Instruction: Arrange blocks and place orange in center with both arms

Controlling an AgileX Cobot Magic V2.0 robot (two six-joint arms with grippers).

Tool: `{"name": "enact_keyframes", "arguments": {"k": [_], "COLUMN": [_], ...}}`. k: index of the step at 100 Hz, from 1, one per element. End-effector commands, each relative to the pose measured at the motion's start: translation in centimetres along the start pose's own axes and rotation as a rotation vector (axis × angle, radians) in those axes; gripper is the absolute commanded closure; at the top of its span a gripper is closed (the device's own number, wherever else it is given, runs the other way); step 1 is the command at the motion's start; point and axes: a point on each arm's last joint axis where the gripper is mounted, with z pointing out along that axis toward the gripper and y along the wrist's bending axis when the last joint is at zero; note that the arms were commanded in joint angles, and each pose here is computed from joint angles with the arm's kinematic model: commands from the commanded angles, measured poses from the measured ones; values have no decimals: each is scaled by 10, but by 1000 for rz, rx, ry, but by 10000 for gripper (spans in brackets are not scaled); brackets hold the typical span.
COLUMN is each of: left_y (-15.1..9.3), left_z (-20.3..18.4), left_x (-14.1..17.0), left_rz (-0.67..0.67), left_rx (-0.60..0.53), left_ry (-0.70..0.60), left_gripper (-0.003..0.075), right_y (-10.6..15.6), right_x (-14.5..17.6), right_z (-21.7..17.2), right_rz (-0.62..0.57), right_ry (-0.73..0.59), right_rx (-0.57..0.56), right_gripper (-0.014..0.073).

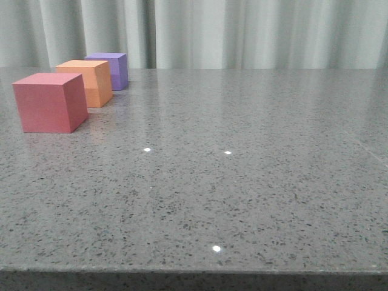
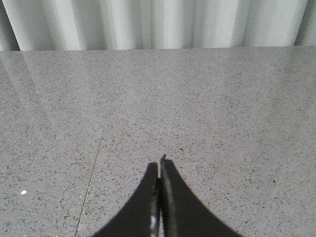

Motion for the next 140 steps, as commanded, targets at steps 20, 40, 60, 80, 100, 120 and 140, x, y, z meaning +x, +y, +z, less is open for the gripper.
{"name": "enact_keyframes", "arguments": {"k": [20, 40, 60, 80, 100, 120, 140], "left_y": [-1, -1, -1, -1, -2, -4, -3], "left_z": [-19, -19, -19, -19, -19, -14, -18], "left_x": [-12, -12, -12, -12, -15, -4, 20], "left_rz": [-10, -3, -3, -3, 5, -10, 36], "left_rx": [31, 28, 28, 28, 37, 83, 106], "left_ry": [-167, -168, -168, -168, -199, -273, -283], "left_gripper": [734, 741, 741, 741, 741, 741, 741], "right_y": [1, 1, 1, 1, 1, 1, 1], "right_x": [-16, -16, -16, -16, -16, -16, -16], "right_z": [-2, -2, -2, -2, -2, -2, -2], "right_rz": [-16, -16, -16, -16, -16, -16, -16], "right_ry": [-103, -103, -103, -103, -103, -103, -103], "right_rx": [-10, -10, -10, -10, -10, -10, -10], "right_gripper": [664, 664, 664, 664, 664, 664, 664]}}
